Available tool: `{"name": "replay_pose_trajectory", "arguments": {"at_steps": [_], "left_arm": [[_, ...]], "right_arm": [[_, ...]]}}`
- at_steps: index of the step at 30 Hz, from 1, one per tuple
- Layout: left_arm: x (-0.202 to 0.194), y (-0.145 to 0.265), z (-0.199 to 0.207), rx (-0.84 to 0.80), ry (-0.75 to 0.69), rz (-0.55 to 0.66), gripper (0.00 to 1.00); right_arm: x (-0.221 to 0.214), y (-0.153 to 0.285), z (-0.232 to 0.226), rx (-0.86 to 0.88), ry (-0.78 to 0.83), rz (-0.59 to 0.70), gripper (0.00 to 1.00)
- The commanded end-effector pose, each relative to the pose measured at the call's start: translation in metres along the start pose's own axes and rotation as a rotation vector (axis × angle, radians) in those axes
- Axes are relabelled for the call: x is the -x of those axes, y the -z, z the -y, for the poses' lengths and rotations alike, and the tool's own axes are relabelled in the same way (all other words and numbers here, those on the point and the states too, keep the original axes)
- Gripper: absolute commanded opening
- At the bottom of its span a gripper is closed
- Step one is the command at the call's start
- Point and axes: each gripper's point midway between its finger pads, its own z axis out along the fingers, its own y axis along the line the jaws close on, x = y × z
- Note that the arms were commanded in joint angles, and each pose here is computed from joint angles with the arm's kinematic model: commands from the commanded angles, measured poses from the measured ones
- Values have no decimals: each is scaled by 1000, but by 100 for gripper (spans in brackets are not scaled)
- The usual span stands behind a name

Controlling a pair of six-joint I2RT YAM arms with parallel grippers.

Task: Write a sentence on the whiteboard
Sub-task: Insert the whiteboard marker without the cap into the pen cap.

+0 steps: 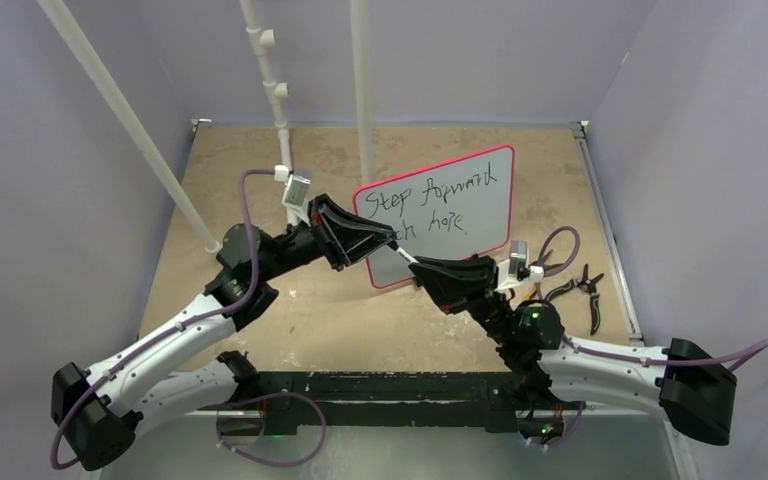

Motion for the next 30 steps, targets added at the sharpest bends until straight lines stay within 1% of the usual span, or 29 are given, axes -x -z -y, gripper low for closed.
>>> {"name": "replay_pose_trajectory", "arguments": {"at_steps": [1, 16, 21, 24, 27, 28, 30], "left_arm": [[-92, 19, -4, -41, 140, -338, 0], [-133, 33, -5, -21, 179, -449, 0], [-148, 34, 0, -29, 188, -490, 0], [-145, 30, -2, -10, 169, -478, 0], [-126, 21, -7, 38, 104, -414, 0], [-117, 18, -7, 49, 80, -386, 5], [-95, 11, -8, 80, 10, -323, 23]], "right_arm": [[35, -27, -16, 39, 5, 113, 0], [47, -28, -14, 25, 8, 171, 0], [45, -34, -15, 32, 16, 163, 0], [43, -34, -15, 31, 19, 157, 0], [39, -33, -10, 11, 31, 139, 0], [39, -33, -8, -1, 36, 134, 0], [39, -32, -2, -37, 45, 134, 0]]}}
